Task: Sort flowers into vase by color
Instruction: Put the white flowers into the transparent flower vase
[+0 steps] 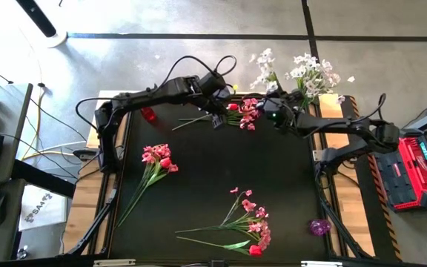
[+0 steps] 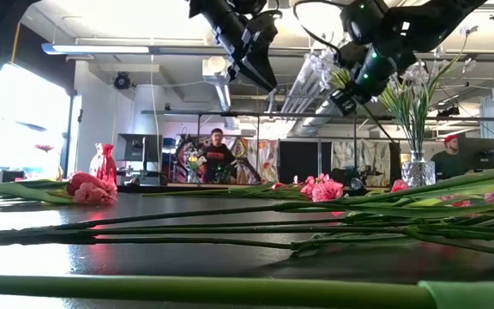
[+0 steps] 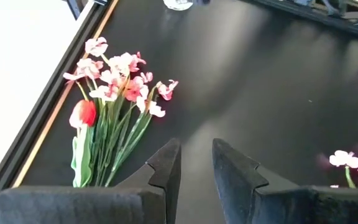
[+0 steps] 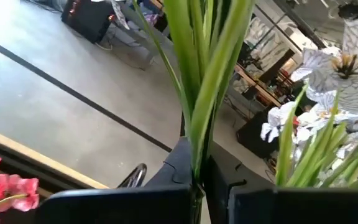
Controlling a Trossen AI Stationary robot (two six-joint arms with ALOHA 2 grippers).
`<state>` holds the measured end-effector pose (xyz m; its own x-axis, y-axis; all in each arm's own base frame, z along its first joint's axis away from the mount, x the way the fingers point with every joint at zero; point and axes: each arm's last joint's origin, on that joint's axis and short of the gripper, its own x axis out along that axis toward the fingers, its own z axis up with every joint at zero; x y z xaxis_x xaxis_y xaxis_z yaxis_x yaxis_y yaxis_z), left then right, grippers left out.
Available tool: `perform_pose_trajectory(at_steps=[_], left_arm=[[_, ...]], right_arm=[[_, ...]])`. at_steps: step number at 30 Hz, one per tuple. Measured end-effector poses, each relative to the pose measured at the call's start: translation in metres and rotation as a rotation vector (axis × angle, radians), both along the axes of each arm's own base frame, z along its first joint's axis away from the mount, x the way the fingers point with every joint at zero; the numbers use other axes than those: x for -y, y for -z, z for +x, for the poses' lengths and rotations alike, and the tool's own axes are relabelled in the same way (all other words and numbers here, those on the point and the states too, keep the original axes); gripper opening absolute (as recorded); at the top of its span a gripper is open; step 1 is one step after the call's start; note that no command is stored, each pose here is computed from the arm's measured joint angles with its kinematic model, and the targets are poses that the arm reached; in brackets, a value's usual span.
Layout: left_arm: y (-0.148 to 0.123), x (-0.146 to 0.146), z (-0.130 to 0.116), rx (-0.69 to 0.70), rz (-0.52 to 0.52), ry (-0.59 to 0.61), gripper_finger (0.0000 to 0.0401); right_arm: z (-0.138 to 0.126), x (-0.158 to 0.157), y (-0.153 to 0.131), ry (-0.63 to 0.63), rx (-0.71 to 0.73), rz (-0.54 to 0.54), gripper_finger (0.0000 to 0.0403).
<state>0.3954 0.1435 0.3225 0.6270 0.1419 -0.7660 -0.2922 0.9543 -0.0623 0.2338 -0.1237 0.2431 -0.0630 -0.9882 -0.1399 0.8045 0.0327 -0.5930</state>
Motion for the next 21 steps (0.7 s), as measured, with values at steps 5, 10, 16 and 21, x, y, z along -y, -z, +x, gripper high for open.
perform_pose_trajectory(at_steps=[5,10,16,21], left_arm=[[0.0,0.003,0.001,-0.01,0.007,-0.004,0.0078],[0.001,0.003,0.0,-0.019,0.001,-0.01,0.0078],[0.001,0.003,0.0,-0.023,-0.001,-0.012,0.0078],[0.001,0.003,-0.001,-0.022,-0.006,-0.019,0.0078]], right_arm=[[-0.001,0.0,-0.001,0.042,-0.006,-0.018,0.0],[-0.001,-0.009,-0.003,0.106,-0.016,-0.06,0.0],[0.003,-0.018,-0.003,0.093,0.083,-0.077,0.0],[0.0,-0.018,0.001,0.14,0.087,-0.09,0.0]])
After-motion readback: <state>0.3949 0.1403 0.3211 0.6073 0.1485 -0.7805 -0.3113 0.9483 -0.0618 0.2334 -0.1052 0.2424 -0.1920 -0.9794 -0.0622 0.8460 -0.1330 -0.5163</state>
